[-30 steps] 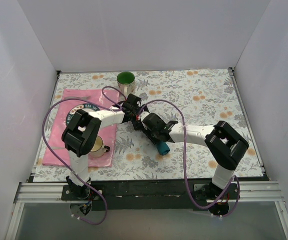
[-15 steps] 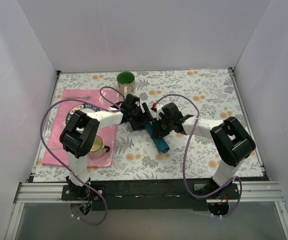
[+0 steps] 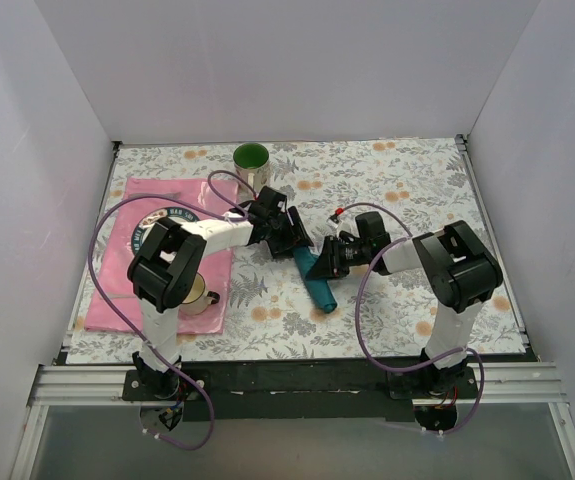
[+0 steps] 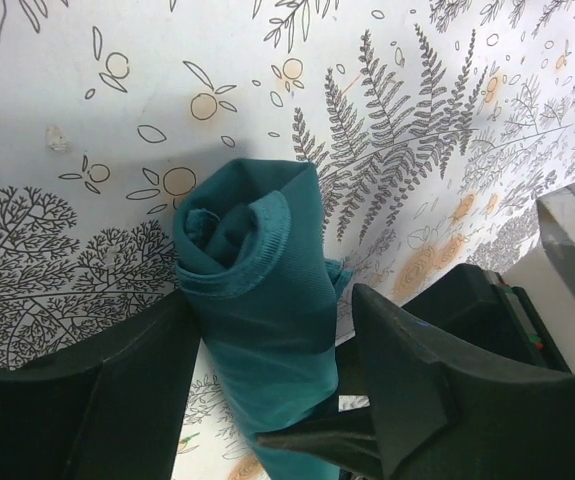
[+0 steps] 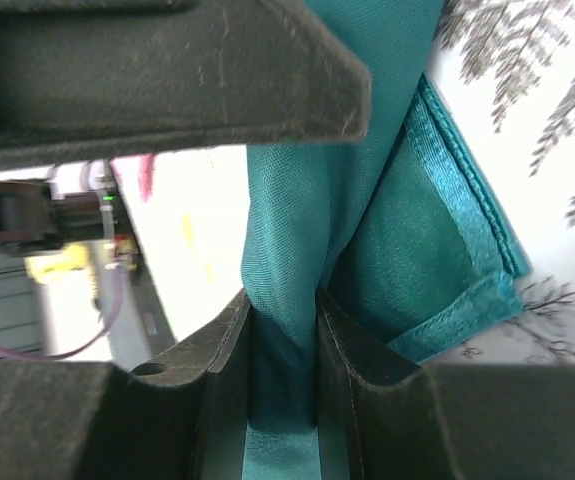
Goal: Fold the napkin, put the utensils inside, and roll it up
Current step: Roll the napkin with the utensil
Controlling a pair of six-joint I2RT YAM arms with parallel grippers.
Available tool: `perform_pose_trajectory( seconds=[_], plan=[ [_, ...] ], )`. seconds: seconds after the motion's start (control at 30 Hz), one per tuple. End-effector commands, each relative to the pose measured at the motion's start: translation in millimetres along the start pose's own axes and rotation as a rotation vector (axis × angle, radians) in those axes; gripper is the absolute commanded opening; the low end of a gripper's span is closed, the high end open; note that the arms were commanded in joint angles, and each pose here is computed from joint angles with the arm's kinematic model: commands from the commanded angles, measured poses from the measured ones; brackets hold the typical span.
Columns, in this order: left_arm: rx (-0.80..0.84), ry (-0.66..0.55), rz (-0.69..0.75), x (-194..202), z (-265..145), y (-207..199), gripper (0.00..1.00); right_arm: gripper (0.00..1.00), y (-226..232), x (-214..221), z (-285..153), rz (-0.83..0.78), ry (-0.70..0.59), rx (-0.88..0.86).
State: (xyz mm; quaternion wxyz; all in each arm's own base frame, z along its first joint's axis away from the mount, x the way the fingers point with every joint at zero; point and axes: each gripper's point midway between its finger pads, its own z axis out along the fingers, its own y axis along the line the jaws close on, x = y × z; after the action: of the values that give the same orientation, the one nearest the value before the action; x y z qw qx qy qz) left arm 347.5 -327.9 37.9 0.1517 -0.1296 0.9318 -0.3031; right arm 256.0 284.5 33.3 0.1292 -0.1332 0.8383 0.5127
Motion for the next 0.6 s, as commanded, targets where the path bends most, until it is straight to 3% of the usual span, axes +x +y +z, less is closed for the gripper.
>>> perform_pose_trajectory(
  seconds=[0.0, 0.03, 0.13, 0.17, 0.2, 0.33, 0.57],
  plan=[
    [-0.247, 0.071, 0.016, 33, 20, 73, 0.57, 0.34, 33, -7, -4, -0.007, -0.014, -0.191],
    [-0.253, 0.071, 0.014, 34, 20, 75, 0.51, 0.34, 34, -7, -4, 0.007, -0.014, -0.196],
    [-0.252, 0.067, 0.02, 33, 19, 75, 0.45, 0.38, 25, -4, -4, 0.023, 0.003, -0.144],
    [-0.256, 0.064, 0.02, 33, 18, 76, 0.44, 0.41, 21, -14, -5, -0.054, -0.025, -0.094],
    [-0.256, 0.063, 0.023, 33, 17, 76, 0.44, 0.45, 13, -3, -8, -0.019, 0.015, -0.032],
    [-0.255, 0.061, 0.027, 33, 15, 76, 0.43, 0.62, 9, -8, -23, -0.14, 0.018, 0.143],
    [-0.246, 0.075, 0.011, 39, 15, 78, 0.43, 0.78, 9, -22, -42, -0.384, -0.007, 0.598]
  ],
)
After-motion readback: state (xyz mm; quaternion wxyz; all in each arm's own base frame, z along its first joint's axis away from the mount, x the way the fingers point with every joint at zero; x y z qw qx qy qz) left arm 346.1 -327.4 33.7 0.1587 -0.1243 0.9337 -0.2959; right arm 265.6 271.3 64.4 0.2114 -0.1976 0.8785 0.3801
